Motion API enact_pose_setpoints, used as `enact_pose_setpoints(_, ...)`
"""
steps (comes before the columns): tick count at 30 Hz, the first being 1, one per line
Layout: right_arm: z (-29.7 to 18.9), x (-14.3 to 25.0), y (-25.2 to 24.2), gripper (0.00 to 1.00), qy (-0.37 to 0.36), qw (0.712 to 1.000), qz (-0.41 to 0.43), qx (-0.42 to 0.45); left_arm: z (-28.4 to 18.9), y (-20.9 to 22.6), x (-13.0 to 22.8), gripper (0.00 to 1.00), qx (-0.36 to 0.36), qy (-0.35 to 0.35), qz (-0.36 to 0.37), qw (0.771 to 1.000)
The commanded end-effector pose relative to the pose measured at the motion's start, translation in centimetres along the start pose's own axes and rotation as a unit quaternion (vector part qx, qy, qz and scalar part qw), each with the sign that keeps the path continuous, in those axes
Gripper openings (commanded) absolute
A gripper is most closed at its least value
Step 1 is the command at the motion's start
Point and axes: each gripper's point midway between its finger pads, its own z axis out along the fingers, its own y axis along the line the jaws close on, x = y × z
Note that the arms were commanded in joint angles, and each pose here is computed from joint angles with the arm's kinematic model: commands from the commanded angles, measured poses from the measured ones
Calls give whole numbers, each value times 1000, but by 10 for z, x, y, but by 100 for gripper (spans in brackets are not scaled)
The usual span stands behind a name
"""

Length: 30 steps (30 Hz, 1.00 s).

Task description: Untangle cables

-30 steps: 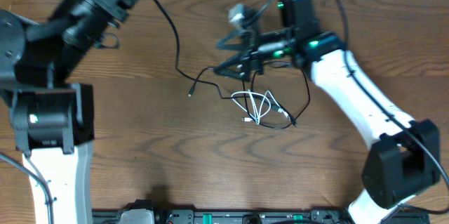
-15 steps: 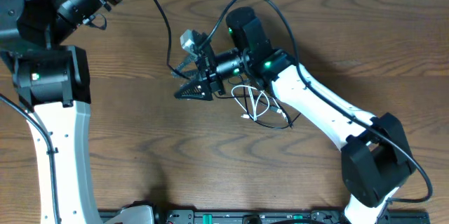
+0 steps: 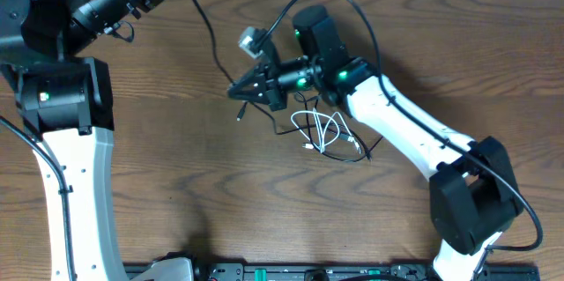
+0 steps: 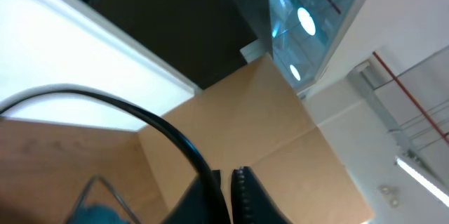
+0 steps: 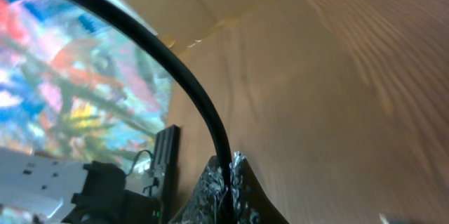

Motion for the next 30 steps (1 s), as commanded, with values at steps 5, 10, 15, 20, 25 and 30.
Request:
enact_pose_setpoints(5, -67, -5, -56, 1, -11, 984, 97, 150, 0, 29, 21, 41, -27, 61, 58, 996)
enact_pose_setpoints(10, -111, -52, -17, 1, -47, 982, 74, 167, 1, 66, 27, 49, -63, 80, 42, 994)
enact_pose_setpoints(15, -156, -114, 45, 1, -121, 973, 39, 192, 3, 90, 29, 53, -79, 91, 26, 992)
enact_pose_setpoints(20, -220, -150, 63, 1, -214, 929, 43, 300, 5, 101, 31, 57, -76, 106, 11, 991)
enact_pose_setpoints(25, -270, -166, 74, 1, -272, 893, 19, 359, 6, 103, 31, 57, -75, 108, 15, 991)
enact_pose_setpoints(30, -320, -169, 51, 1, -293, 828, -11, 478, 6, 103, 31, 57, -74, 108, 18, 991)
